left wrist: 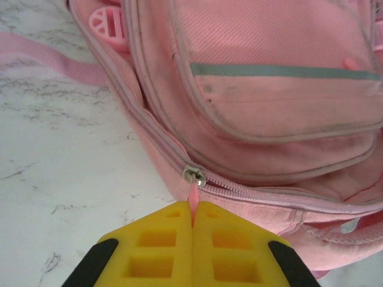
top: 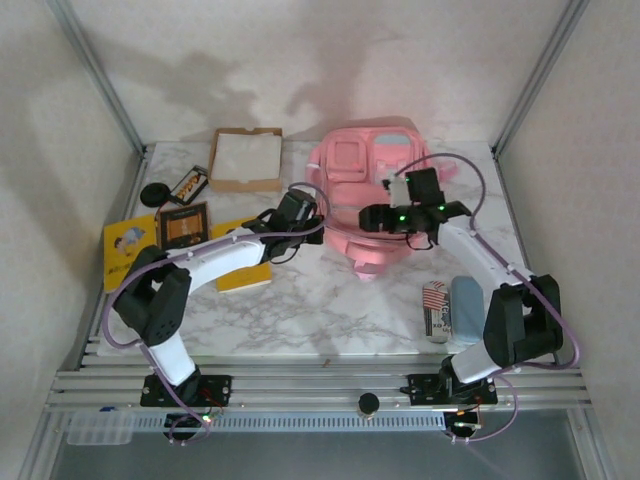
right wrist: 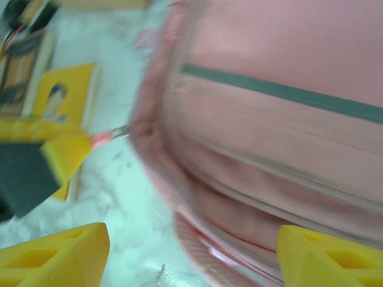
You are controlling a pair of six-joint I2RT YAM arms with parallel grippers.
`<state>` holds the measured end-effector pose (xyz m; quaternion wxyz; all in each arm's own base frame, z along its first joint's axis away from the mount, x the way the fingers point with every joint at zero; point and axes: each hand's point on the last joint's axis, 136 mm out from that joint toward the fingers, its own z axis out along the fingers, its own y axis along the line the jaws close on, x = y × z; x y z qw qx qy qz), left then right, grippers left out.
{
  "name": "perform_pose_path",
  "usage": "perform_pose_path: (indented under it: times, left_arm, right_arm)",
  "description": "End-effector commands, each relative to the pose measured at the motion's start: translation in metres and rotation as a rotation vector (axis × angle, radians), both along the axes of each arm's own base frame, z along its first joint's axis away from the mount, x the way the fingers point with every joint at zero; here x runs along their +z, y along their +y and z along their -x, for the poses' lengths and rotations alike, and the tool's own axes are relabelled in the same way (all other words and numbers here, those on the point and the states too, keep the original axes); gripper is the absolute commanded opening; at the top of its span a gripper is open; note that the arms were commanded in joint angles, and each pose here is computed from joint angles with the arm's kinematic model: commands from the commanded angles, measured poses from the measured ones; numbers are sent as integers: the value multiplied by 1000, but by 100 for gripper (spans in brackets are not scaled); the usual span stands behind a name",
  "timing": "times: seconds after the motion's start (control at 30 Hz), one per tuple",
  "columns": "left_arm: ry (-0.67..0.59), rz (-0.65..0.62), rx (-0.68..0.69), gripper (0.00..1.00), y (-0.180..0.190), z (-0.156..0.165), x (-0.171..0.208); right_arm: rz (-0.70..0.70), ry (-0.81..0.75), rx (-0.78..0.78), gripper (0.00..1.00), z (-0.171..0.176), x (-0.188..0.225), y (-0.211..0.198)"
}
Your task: Pack the student bag
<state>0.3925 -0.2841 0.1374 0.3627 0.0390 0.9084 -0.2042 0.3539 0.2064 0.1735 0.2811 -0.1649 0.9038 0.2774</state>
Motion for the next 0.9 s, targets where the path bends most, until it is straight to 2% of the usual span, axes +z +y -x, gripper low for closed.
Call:
perform_pose_path:
  times: [0.0,0.13,0.27,0.57,0.7,0.8,0.87]
  left_arm:
    - [-66,68,12,0,0,-3,31]
    - [-60,70,6,0,0,-2,31]
    - [-60,54,16,0,3,-3,29]
    - [-42,31,28,0,7,-2,20]
    - [-40,29,29,0,8,-3,21]
    - [-35,25,37,0,9,-3,19]
    - [-26,19,41,0,10,-3,15]
  right_arm:
    - [10,-204,238,75,0,15,24]
    - [44,-256,412,76,0,4,44]
    - [16,-283,571,75,10,-13,62]
    - [48,-341,684,69,-2,-44,79]
    - [49,-313,737,59,-1,-62,84]
    - [66,-314,754,47,-3,-69,88]
    - [88,-325,762,33,-4,-70,89]
